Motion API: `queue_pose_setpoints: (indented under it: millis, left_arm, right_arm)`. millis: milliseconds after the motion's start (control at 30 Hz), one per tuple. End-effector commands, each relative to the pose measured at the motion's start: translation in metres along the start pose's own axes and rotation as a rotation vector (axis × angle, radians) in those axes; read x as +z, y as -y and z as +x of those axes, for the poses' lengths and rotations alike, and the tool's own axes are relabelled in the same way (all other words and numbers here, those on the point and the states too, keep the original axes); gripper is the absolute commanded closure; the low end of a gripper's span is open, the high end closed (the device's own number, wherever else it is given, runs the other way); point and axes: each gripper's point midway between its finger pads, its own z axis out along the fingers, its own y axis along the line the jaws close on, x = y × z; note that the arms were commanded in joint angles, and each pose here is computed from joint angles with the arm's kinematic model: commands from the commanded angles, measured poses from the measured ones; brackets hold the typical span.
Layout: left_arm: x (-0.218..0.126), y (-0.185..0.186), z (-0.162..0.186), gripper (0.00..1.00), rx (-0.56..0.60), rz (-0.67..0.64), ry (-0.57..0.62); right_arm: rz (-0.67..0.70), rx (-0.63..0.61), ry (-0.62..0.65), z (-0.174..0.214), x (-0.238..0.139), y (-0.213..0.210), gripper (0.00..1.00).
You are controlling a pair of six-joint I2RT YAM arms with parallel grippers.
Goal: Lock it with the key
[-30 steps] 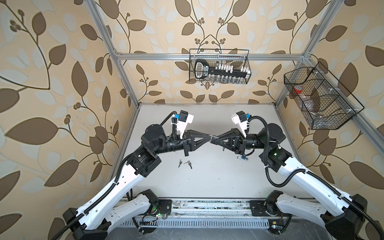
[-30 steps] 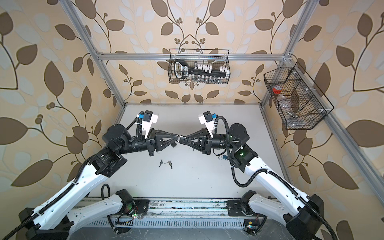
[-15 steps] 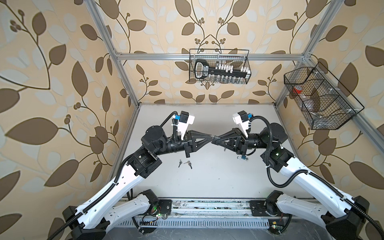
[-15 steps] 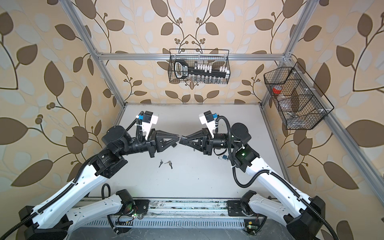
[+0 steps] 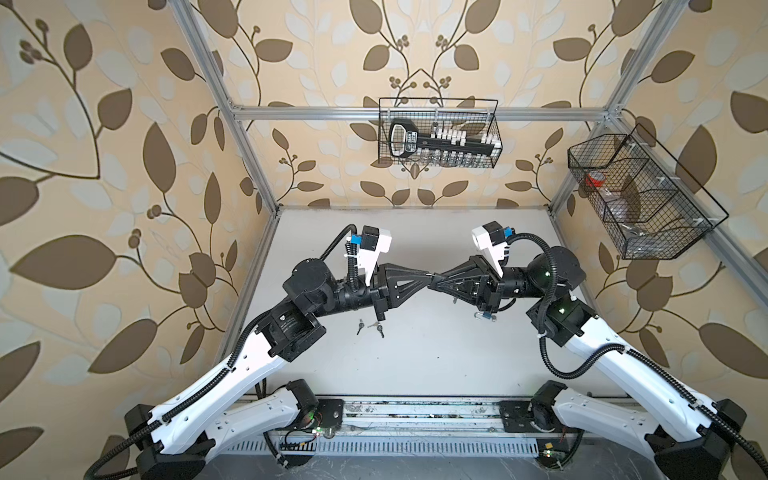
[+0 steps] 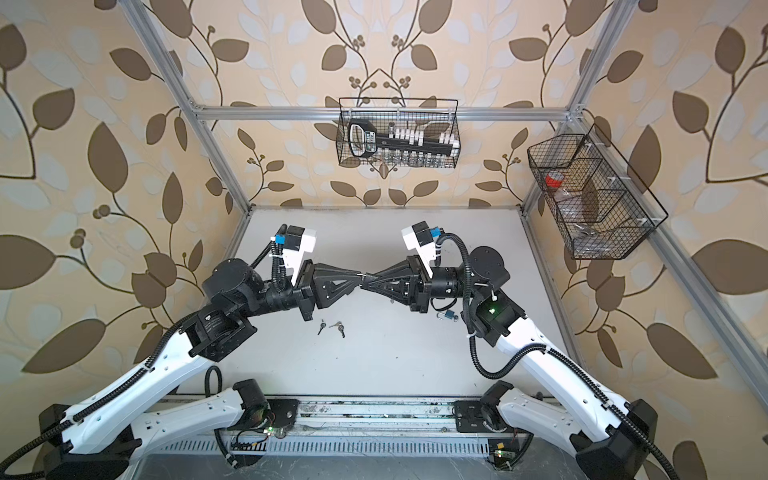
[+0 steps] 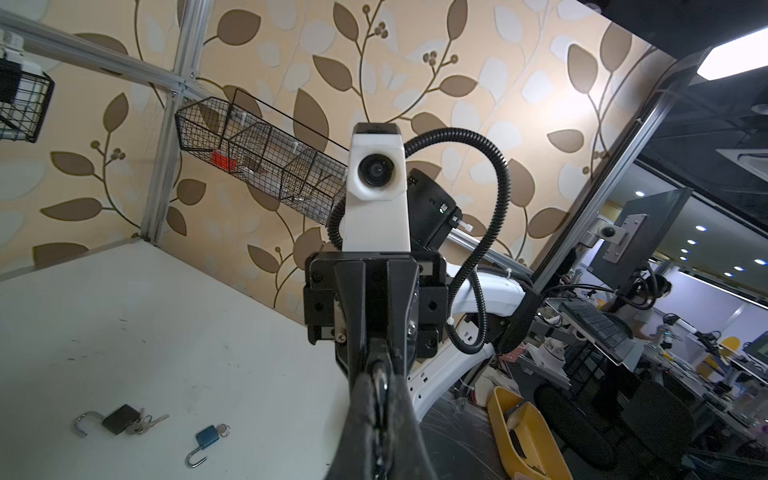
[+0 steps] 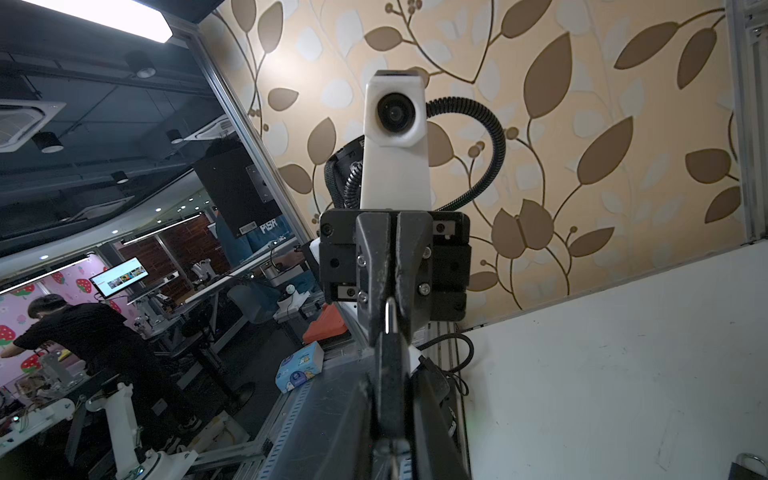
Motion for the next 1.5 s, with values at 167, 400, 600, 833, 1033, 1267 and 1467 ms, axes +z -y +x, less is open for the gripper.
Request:
queue_pose_setpoints:
  millis: [167,400,600,833,1033,1267,1467]
  left_arm:
    - [-0.015,0.001,0.016,1.00,0.029,-0.106,-0.074]
    - [-0.022,-0.004,0.010,1.00,0.038,-0.169,-0.067]
    - [-0.032,-0.037,0.004,1.00,0.001,-0.385,-0.049]
    - [-0.050,-0.070,0.000,1.00,-0.035,-0.595,0.001]
    - [-0.053,-0.074,-0.003,1.00,-0.047,-0.618,0.040]
    - [-0.056,-0.075,0.000,1.00,-0.062,-0.619,0.052]
    - [-0.057,-0.072,0.002,1.00,-0.070,-0.604,0.052]
  right_arm:
    - [0.170,-0.123,-0.051,0.023,-0.010,0.021,0.74]
    - [0.375,-0.207,-0.059,0.043,-0.033,0.050,0.48]
    - [0.644,-0.232,-0.010,0.048,-0.058,0.093,0.47]
    - [0.731,-0.275,0.046,0.057,-0.054,0.101,0.47]
    - [0.721,-0.330,0.088,0.058,-0.030,0.092,0.49]
    - [0.720,-0.407,0.058,0.061,0.008,0.090,0.50]
    - [0.762,-0.388,0.083,0.055,0.016,0.096,0.52]
